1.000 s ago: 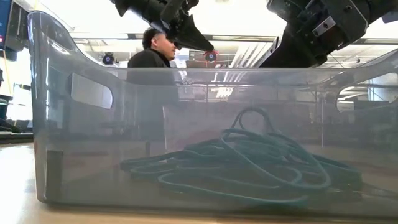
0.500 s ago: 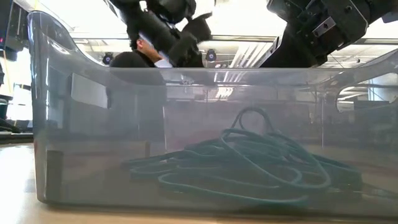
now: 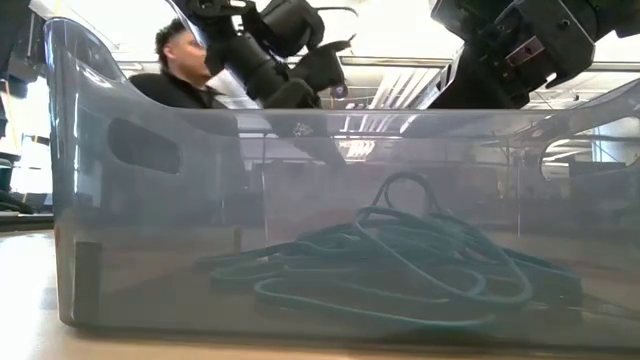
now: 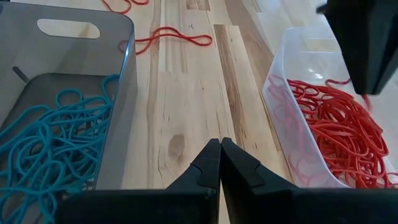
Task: Sort rubber bands into baskets
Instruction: Put the red rubber band into the transparent bin
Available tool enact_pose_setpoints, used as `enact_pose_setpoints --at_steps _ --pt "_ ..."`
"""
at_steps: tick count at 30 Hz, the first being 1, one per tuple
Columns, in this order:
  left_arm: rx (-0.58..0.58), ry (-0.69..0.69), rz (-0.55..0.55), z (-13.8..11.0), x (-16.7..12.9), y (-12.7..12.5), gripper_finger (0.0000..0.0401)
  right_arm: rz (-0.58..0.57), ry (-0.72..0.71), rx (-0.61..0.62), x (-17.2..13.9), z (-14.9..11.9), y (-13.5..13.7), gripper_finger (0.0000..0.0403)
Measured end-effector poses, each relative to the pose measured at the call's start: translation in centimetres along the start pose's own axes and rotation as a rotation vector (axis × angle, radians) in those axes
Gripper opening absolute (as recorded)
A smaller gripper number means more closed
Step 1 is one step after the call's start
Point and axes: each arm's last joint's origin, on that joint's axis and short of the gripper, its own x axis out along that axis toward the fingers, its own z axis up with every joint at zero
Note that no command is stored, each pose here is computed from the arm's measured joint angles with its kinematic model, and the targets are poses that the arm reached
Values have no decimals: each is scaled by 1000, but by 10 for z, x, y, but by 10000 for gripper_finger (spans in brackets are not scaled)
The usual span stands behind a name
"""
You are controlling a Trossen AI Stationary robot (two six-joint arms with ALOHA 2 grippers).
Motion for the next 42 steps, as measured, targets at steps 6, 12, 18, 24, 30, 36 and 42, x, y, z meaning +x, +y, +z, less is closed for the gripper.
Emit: enact_pose_setpoints --at_steps 6,12,18,24,30,36,42 --pt "31 -2 -26 5 -5 -16 76 -2 0 -1 0 0 0 1" --pt "62 -25 -33 10 -5 -31 133 -3 1 -1 0 0 0 1" --pt "84 -55 -53 17 -19 -41 153 -5 0 -1 0 0 0 1" --pt "115 -64 -82 23 -35 -56 154 -5 1 -1 0 0 0 1" --pt "143 -81 -71 27 -47 -68 154 -5 0 -1 0 0 0 1" --pt "103 -220 -53 9 -47 -75 154 -4 -6 2 0 1 0 1" --pt "48 -274 -64 -14 -63 -82 154 -4 -8 3 0 1 0 1"
